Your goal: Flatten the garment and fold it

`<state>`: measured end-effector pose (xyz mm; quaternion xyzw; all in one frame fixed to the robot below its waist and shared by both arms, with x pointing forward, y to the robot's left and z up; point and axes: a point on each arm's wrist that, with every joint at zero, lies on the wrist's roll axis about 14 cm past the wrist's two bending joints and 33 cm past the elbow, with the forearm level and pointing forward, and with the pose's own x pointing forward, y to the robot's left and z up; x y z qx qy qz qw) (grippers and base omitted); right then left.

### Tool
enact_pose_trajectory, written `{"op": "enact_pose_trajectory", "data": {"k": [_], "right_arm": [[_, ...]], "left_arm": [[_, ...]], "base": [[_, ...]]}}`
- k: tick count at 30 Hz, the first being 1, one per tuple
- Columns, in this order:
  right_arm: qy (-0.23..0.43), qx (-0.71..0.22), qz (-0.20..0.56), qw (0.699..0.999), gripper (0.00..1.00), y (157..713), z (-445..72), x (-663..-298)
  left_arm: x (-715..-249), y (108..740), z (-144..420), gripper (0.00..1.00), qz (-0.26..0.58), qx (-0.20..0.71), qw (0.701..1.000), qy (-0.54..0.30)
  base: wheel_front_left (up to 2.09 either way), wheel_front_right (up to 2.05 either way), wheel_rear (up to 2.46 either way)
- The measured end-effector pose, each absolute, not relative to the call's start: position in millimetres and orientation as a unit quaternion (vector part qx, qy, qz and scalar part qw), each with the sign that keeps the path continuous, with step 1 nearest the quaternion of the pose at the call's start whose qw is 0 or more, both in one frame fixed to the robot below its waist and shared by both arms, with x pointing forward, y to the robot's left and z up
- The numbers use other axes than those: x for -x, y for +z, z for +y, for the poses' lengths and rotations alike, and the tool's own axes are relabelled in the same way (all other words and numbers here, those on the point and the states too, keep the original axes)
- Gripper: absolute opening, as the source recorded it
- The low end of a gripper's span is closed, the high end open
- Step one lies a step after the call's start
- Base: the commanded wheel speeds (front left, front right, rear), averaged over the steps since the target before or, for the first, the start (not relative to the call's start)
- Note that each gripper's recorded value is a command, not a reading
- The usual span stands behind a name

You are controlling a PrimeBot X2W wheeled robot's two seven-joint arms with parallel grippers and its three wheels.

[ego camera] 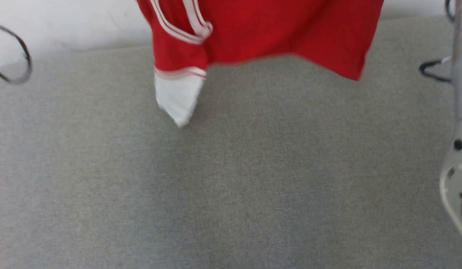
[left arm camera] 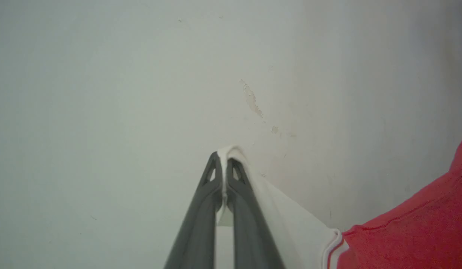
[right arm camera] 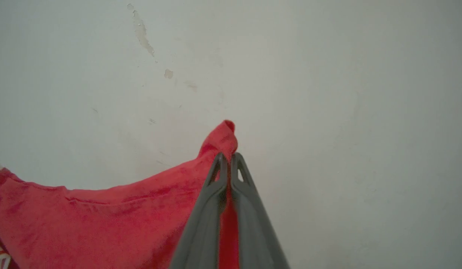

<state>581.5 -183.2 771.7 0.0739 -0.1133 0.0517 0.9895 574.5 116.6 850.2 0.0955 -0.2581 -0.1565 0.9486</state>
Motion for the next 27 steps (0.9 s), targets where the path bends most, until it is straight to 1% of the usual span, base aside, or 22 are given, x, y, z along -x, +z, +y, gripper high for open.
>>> {"op": "enact_pose_trajectory", "data": {"k": [5,11,19,27], "right_arm": [[0.029,-0.061,-0.120,0.990,0.00,769.8,-194.3,-609.5],[0.011,-0.036,-0.132,0.990,0.00,762.5,-201.2,-642.3],[-0.010,0.008,-0.129,0.992,0.00,719.7,-206.0,-685.4],[-0.023,0.039,-0.131,0.990,0.00,668.0,-206.4,-716.7]], "left_arm": [[-597.8,860.4,105.6,0.00,-0.288,-0.108,0.937,-0.166],[-631.2,847.3,96.8,0.00,-0.300,-0.112,0.930,-0.178],[-673.1,788.0,83.8,0.00,-0.301,-0.102,0.925,-0.208],[-696.3,728.3,83.6,0.00,-0.285,-0.098,0.925,-0.230]], "base": [[0.00,0.00,0.00],[0.00,0.00,0.00],[0.00,0.00,0.00],[0.00,0.00,0.00]]}}
